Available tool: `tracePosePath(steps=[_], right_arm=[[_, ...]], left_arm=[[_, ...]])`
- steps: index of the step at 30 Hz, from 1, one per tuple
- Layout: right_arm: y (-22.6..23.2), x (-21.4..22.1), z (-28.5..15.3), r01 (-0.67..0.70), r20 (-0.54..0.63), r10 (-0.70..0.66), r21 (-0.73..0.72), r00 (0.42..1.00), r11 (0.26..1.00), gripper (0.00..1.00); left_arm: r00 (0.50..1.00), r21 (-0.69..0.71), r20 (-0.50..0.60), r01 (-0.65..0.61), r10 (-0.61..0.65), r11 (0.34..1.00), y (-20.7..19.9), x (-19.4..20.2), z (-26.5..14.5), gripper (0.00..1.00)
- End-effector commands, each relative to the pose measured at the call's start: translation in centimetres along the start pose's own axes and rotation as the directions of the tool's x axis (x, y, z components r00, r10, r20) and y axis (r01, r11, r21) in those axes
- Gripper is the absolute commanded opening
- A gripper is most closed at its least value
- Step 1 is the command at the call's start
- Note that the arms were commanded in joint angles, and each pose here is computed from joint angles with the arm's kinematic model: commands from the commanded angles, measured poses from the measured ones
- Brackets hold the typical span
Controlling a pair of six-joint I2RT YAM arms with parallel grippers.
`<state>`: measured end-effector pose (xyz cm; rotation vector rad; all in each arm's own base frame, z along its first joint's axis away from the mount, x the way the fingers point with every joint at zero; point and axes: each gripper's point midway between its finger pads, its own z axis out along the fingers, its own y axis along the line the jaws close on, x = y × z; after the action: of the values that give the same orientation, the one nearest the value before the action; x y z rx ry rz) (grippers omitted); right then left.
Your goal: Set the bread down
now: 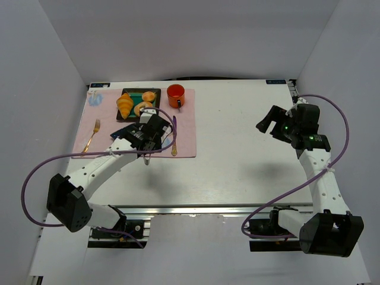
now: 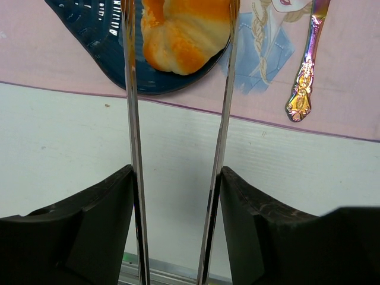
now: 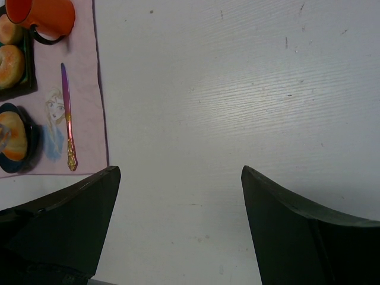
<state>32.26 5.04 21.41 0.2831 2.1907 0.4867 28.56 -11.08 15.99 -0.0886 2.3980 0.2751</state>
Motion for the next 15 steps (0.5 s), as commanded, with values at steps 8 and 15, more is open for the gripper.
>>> tracePosePath(steps=[8, 15], right_arm=[[0.8, -0.5, -0.3, 0.015, 0.036, -0.014, -0.036, 0.999, 0.999, 0.89], [0.9, -0.6, -0.3, 0.016, 0.035, -0.015, -0.035, 0.999, 0.999, 0.89]], left_arm=[[0.997, 0.062, 0.044, 0.058, -0.061, 0.996, 0.3, -1.4, -2.7, 0.66], [0.995, 0.093, 0.059, 0.076, -0.082, 0.993, 0.3, -2.3, -3.8, 0.65]])
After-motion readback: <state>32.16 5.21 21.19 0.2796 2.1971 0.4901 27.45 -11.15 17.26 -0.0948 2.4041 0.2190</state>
